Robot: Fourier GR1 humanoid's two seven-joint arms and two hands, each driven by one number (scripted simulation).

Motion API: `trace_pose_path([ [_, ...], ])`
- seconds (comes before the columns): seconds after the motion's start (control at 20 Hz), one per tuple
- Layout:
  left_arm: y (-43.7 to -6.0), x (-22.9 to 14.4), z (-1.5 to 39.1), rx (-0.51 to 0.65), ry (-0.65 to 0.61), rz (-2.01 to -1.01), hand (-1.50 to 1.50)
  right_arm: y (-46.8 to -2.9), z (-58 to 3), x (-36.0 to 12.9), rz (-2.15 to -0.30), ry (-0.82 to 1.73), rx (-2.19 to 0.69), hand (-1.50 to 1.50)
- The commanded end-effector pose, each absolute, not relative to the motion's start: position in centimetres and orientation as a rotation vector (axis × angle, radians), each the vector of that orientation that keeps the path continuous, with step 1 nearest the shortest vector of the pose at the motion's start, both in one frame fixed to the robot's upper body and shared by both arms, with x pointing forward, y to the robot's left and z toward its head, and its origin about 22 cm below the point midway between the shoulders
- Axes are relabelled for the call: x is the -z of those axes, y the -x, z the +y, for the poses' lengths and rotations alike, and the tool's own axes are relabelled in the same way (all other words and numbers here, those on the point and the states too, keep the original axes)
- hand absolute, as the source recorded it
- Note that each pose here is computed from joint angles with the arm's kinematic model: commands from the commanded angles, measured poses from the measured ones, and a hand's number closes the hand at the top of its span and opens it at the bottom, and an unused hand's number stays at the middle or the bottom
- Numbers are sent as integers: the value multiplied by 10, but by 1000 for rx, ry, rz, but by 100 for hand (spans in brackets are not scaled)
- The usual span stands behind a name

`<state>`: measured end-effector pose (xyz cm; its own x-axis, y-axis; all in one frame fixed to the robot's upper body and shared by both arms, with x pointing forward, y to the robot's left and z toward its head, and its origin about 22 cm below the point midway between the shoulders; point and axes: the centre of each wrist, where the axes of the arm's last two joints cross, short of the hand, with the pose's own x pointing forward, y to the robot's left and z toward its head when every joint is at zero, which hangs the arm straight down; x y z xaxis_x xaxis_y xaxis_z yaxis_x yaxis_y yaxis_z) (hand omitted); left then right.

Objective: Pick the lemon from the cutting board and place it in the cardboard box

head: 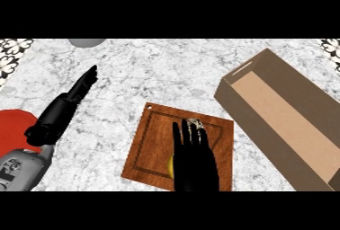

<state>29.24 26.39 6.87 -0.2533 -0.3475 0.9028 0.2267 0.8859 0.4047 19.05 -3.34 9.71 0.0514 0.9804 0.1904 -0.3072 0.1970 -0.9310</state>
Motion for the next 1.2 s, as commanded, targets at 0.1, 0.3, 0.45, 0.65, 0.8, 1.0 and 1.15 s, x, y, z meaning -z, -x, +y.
trace_pose_path([
  [0.1,-281,-63,269,529,-73,-1732,0,-195,-21,-96,-762,1018,-1160,-150],
  [0.3,-290,-58,275,521,-102,-1744,0,-194,-13,-78,-748,1033,-1165,-150],
  [0.45,-287,-75,268,546,-84,-1750,0,-202,-19,-90,-758,998,-1145,-150],
  [0.65,-293,-59,261,536,-81,-1744,0,-191,-13,-72,-763,968,-1169,-150],
  [0.8,-287,-55,274,539,-86,-1747,0,-201,-14,-83,-749,965,-1165,-150],
  [1.0,-302,-59,258,529,-108,-1753,0,-216,-15,-62,-713,1011,-1153,-150],
  [1.15,-295,-58,253,525,-98,-1752,0,-213,-14,-54,-667,1031,-1145,-150],
])
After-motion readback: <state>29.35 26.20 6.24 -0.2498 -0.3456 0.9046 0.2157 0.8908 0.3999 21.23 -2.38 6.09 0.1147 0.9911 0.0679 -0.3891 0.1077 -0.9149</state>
